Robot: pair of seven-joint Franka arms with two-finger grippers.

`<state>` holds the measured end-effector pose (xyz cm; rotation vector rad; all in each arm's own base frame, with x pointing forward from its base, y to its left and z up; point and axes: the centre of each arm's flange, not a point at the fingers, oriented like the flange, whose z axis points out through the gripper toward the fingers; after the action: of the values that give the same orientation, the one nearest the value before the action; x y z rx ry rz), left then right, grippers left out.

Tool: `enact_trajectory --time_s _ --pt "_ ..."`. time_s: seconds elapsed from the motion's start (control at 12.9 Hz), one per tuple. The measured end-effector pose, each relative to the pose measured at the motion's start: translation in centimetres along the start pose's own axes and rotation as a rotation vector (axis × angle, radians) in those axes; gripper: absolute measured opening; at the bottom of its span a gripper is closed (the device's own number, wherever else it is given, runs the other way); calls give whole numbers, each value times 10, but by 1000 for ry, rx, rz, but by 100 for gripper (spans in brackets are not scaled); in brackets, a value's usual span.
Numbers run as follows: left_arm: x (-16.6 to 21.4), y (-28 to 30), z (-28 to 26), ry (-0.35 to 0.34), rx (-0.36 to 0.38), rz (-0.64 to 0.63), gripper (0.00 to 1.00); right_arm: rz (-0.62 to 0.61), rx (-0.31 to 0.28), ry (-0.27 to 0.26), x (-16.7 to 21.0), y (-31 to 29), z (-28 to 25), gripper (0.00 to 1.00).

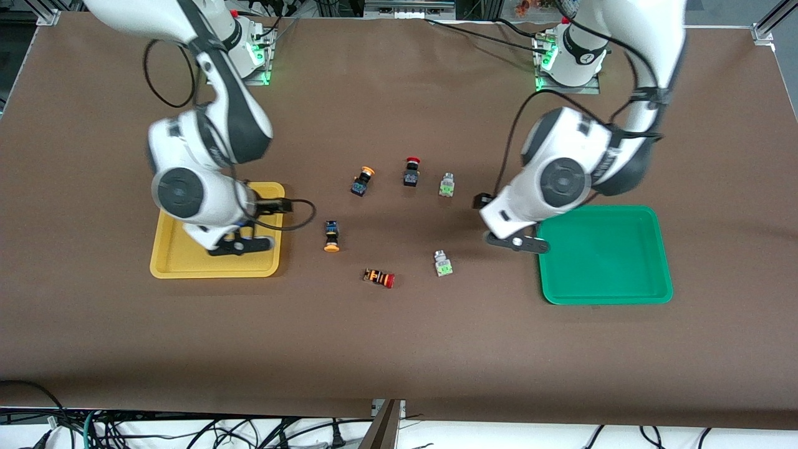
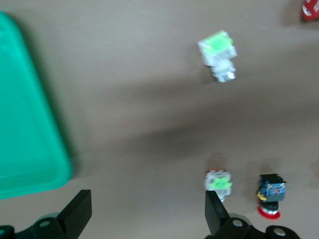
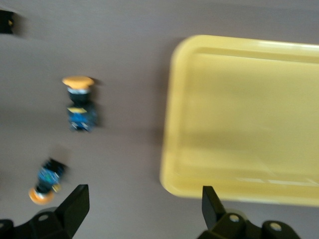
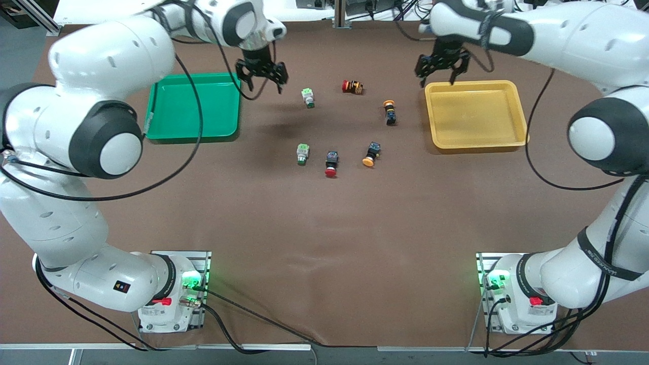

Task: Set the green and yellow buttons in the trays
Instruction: 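Grasp the yellow button with the right gripper while the left gripper grasps the green button, then place the yellow button in the yellow tray while the left gripper places the green button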

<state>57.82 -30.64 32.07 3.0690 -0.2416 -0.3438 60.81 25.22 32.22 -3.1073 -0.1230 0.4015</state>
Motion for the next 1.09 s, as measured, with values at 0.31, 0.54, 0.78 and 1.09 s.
enact_trajectory --time_s 0.31,0.54,0.78,1.09 --pt "-44 71 96 63 7 -8 100 70 4 16 13 -51 70 100" --pt "-75 92 137 74 17 16 100 110 7 42 13 -79 99 100" --pt "-81 86 159 77 19 15 100 121 10 57 14 -92 116 100" --pt "-81 83 178 57 28 12 96 124 8 55 18 -92 136 88"
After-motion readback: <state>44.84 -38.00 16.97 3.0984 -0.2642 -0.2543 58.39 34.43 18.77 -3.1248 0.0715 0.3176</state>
